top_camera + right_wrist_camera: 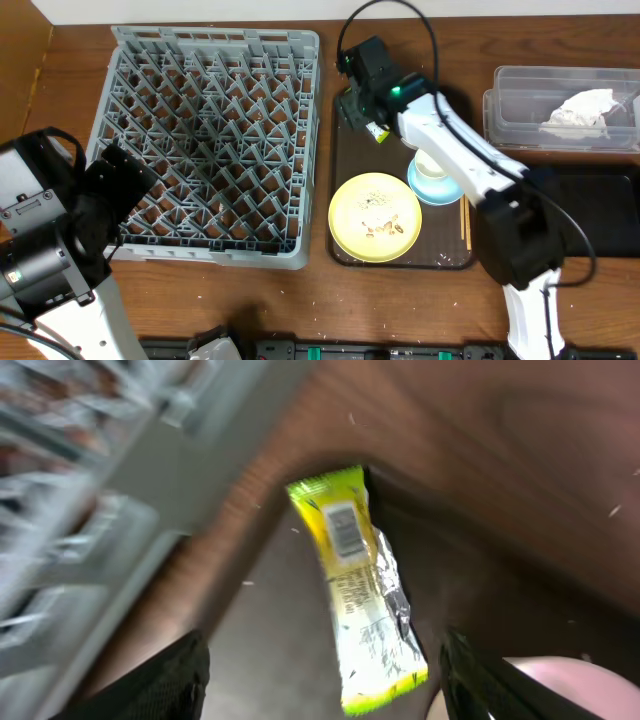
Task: Sort waste into correct bins and load items into the dishwasher
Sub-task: 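Reach the right gripper to the yellow snack wrapper and grasp it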
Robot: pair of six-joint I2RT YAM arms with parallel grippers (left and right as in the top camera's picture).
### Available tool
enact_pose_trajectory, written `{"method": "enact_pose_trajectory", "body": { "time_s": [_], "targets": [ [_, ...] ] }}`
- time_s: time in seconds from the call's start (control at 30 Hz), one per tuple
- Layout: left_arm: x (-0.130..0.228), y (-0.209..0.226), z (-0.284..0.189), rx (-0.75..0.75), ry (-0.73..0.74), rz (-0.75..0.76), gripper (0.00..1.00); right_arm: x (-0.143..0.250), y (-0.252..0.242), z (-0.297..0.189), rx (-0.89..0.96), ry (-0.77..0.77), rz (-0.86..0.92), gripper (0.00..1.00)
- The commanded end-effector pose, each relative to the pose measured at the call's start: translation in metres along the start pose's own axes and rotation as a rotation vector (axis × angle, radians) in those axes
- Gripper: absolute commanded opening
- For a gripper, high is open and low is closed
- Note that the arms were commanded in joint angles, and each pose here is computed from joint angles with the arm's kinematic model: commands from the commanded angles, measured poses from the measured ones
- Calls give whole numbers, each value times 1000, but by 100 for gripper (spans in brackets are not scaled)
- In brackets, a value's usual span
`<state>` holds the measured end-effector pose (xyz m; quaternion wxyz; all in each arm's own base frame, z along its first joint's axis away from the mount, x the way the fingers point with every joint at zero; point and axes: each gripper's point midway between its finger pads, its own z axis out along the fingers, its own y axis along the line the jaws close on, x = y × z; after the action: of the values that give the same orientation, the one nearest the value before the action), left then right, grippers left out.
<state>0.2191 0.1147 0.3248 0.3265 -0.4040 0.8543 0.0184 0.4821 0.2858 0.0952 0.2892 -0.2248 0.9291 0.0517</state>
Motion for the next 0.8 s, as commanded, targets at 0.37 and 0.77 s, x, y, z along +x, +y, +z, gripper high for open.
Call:
{"method": "enact_pose_trajectory", "body": {
  "time_s": [0.37,0.77],
  "targets": [
    [-2,2,-2,-9,-11,1,99,46,-13,78,59,106,-50,66],
    [-2,2,-2,-9,-11,1,99,34,-20,63,63,97,25,1]
  ]
}}
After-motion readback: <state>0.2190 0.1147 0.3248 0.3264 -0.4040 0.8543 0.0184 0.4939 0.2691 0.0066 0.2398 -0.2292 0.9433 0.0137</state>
